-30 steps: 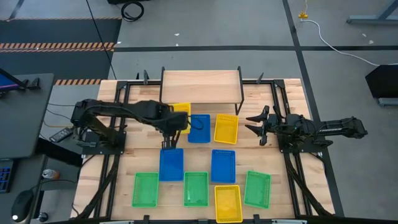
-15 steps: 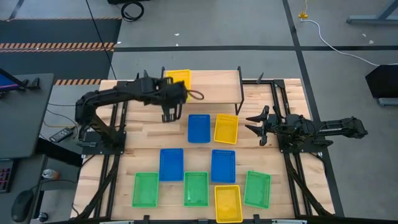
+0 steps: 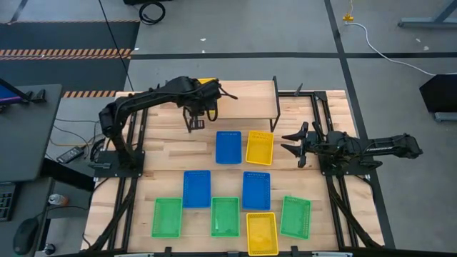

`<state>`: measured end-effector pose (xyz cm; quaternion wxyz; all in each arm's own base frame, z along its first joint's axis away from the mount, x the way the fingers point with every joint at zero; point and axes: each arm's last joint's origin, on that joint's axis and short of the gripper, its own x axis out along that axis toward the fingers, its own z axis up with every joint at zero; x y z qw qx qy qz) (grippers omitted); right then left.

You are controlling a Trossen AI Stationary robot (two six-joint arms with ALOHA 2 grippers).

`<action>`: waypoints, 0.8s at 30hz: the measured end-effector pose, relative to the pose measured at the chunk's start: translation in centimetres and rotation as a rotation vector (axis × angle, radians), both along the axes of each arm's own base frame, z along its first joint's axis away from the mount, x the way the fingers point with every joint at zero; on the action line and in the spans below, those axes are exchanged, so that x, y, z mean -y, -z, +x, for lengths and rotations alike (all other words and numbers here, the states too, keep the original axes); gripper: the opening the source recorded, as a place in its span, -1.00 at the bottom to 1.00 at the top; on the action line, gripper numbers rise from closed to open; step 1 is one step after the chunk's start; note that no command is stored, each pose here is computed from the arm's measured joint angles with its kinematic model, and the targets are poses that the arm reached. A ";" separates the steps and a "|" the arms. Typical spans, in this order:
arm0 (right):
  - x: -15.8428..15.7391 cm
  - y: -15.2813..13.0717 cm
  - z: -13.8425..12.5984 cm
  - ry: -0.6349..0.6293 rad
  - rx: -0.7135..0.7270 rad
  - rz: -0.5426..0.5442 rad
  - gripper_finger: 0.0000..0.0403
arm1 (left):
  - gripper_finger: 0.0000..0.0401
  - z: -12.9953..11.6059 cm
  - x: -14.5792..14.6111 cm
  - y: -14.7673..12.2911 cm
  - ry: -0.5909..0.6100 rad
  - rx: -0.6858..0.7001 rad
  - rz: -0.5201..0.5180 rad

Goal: Stack baskets on shelf by color
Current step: Put the top left yellow basket on the shelf

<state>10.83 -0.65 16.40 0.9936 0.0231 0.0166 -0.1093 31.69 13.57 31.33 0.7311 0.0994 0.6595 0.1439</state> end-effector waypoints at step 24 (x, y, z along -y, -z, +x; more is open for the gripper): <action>0.0 0.1 0.0 0.000 -0.007 0.011 -0.18 | -0.49 -0.8 0.2 -0.3 -0.019 -0.064 0.043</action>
